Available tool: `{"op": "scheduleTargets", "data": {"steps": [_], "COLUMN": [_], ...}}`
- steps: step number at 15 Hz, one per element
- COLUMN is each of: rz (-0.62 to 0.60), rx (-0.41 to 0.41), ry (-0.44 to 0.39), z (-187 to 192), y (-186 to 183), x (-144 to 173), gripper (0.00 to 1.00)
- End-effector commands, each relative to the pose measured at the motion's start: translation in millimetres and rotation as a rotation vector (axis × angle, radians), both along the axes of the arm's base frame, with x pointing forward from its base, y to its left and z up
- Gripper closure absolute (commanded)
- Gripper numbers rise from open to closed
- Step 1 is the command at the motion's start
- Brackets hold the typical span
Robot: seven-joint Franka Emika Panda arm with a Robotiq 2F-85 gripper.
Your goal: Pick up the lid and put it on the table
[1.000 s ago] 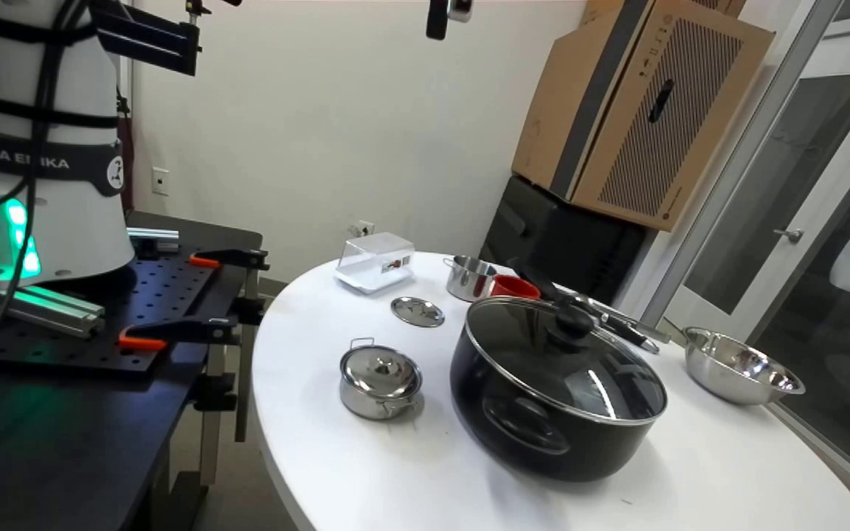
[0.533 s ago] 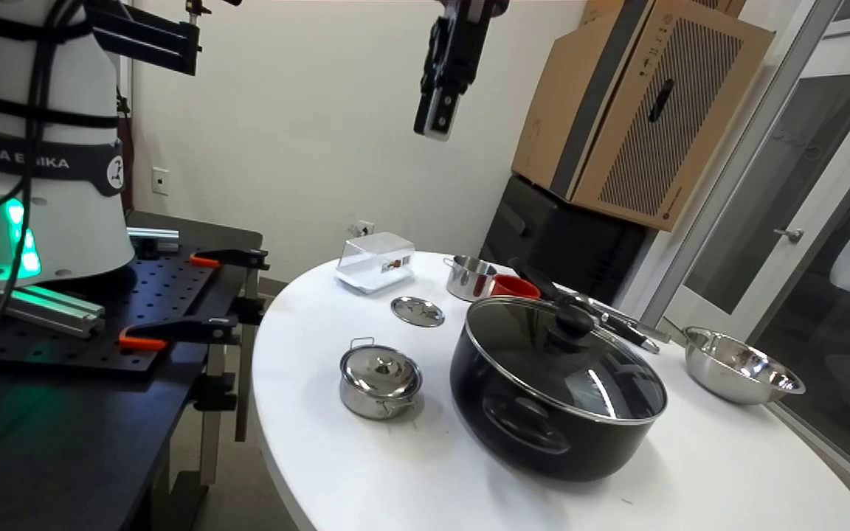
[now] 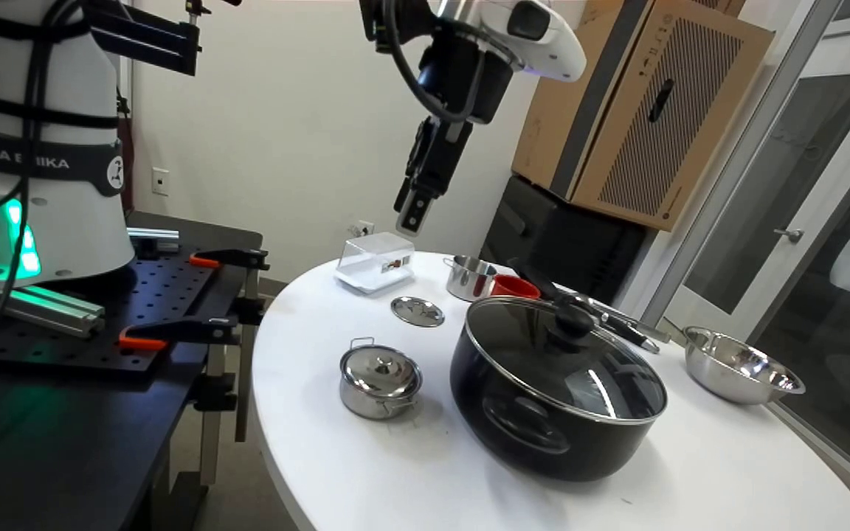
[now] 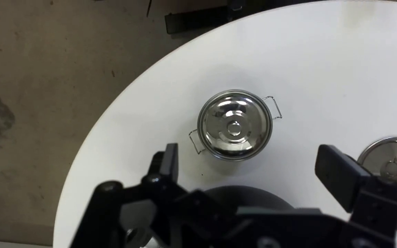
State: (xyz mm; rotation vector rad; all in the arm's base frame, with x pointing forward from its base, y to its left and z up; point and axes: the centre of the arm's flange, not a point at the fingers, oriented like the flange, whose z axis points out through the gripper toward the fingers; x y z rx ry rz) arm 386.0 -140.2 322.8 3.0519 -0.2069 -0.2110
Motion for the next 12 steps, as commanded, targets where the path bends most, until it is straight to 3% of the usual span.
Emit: {"op": "scheduleTargets", "data": {"steps": [1, 6, 12], "rz": [0.0, -0.018, -0.087], "rx": [-0.002, -0.005, 0.045], "ry": [0.0, -0.031, -0.031], "z": [0, -3, -58], "y": [0, -2, -25], "x": [3, 5, 11], "gripper": [0.0, 0.0, 0.0]}}
